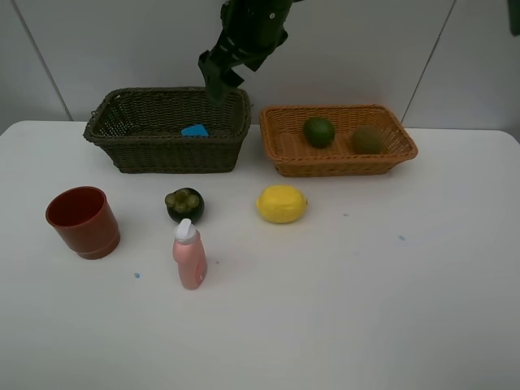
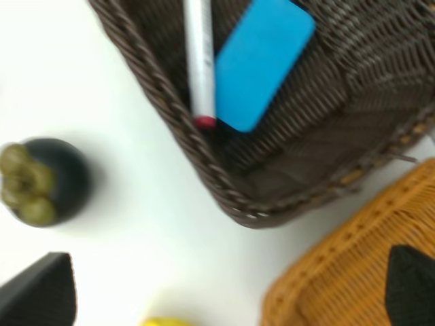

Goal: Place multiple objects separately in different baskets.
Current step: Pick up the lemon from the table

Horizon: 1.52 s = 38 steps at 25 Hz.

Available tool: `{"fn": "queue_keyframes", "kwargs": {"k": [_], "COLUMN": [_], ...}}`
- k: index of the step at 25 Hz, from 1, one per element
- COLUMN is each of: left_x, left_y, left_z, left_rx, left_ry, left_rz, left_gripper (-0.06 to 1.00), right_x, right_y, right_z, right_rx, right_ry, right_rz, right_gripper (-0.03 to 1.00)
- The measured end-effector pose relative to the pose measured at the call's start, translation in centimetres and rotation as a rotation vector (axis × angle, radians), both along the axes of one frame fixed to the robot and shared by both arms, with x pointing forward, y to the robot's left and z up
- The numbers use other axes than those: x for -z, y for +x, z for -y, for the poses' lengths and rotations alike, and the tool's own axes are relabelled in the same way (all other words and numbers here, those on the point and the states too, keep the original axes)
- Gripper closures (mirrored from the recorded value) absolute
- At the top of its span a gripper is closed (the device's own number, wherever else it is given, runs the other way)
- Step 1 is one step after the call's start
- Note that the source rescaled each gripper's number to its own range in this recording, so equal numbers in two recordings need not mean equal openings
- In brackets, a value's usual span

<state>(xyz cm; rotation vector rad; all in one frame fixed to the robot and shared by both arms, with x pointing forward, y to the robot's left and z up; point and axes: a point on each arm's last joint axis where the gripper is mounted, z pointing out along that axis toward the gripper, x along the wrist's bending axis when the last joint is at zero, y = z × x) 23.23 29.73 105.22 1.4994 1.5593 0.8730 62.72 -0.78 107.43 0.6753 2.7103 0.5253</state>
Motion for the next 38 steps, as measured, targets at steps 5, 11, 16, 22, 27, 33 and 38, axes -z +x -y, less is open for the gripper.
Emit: {"fn": "queue_keyframes", "kwargs": {"k": [5,11,16,22,27,33,38], "left_x": [0.0,0.0,0.0,0.0,0.0,0.0,0.0], "left_y": [0.0,0.0,0.0,0.0,0.0,0.0,0.0], "left_z": [0.0,0.0,0.0,0.0,0.0,0.0,0.0], "left_rx": [0.0,0.0,0.0,0.0,0.0,0.0,0.0], "left_ry": [0.0,0.0,0.0,0.0,0.0,0.0,0.0], "left_rz": [0.0,0.0,0.0,0.0,0.0,0.0,0.0], "left_gripper": [-0.03,-0.03,-0.03,-0.03,-0.03,-0.03,-0.03], "right_x": [0.2,1.6,3.2,5.7,7.5,9.4,10.9], "right_y": [-0.3,-1.2,-2.1,-2.8,-3.1,-3.5,-3.6], "right_z": [-0.1,1.2,2.1,2.7,3.6,4.2,4.2], "right_rx": [0.01,0.022,0.026,0.036,0.06,0.075,0.075], "right_ry": [0.02,-0.08,-0.14,-0.195,-0.219,-0.226,-0.202], "right_rz": [-0.031,-0.065,-0.118,-0.195,-0.261,-0.309,-0.288], "right_gripper": [-0.03,-0.03,-0.03,-0.03,-0.03,-0.03,-0.03]}}
